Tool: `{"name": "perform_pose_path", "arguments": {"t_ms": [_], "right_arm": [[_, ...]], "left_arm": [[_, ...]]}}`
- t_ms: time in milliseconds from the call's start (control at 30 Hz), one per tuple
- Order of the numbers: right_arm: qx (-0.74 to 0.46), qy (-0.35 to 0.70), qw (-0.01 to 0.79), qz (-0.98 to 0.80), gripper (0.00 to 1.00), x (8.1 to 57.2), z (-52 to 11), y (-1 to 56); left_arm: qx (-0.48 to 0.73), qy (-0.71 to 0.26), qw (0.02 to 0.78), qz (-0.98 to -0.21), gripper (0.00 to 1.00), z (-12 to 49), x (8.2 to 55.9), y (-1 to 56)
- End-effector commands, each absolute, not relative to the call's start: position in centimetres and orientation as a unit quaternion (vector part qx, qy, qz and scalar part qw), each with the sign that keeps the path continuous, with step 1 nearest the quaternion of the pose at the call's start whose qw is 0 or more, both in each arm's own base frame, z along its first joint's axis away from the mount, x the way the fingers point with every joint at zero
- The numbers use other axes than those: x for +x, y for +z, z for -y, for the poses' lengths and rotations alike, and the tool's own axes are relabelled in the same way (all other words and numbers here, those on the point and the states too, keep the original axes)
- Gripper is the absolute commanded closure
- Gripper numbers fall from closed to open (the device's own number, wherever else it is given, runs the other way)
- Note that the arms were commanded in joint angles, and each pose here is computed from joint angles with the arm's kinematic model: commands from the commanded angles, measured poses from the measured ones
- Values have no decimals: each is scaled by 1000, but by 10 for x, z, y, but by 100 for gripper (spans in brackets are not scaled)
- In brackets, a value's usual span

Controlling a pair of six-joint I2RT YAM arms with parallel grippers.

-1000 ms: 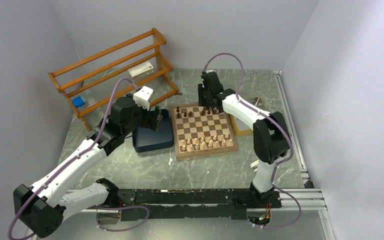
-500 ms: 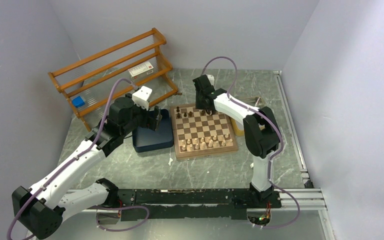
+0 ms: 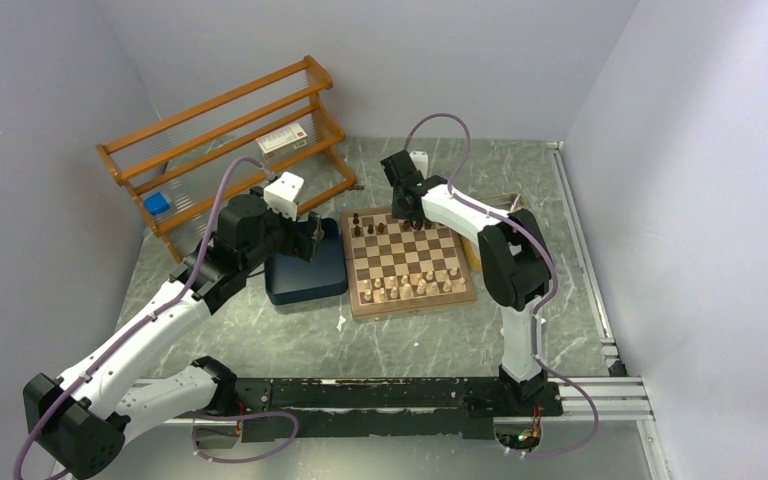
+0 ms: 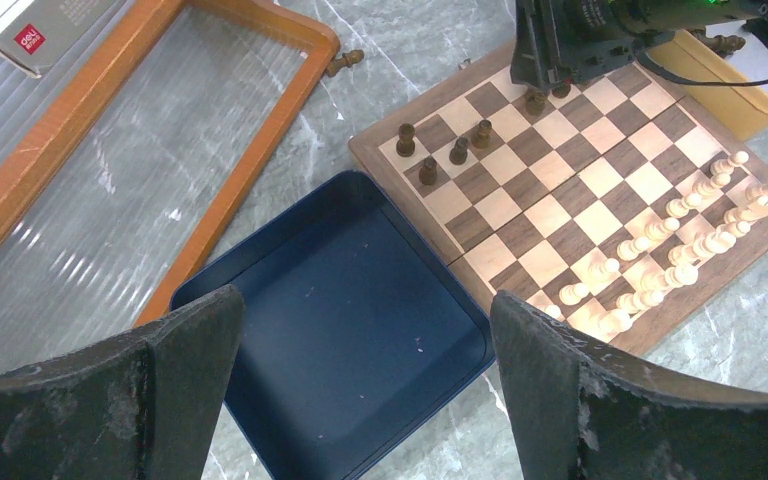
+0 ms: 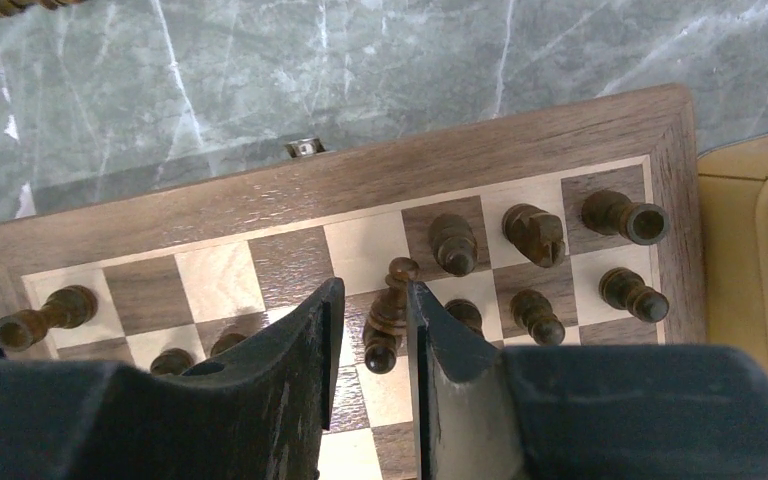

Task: Set up the chess pieces on the board
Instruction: Pick up the chess piece from the chessboard.

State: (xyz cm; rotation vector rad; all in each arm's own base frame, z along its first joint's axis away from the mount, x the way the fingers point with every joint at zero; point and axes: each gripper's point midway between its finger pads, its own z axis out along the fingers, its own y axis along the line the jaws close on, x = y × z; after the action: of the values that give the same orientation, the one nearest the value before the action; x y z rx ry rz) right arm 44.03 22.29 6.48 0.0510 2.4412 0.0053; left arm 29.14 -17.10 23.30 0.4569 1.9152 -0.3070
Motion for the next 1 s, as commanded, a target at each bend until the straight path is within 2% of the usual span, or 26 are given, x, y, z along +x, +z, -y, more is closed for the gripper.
{"name": "perform_pose_path", "arguments": {"t_ms": [0,733,967], "right_arm": [[31,-15,346,-938,67,446,-221,64],[17,-37,326,-945,68,455,-224,50],[0,-46,321,-946,76,457,-224,49]], "left_arm": [[191,-133,555,-799,3,171,290,243],[193,-133,556,-797,3,171,289,243],[192,-132,558,-797,3,171,289,244]]}}
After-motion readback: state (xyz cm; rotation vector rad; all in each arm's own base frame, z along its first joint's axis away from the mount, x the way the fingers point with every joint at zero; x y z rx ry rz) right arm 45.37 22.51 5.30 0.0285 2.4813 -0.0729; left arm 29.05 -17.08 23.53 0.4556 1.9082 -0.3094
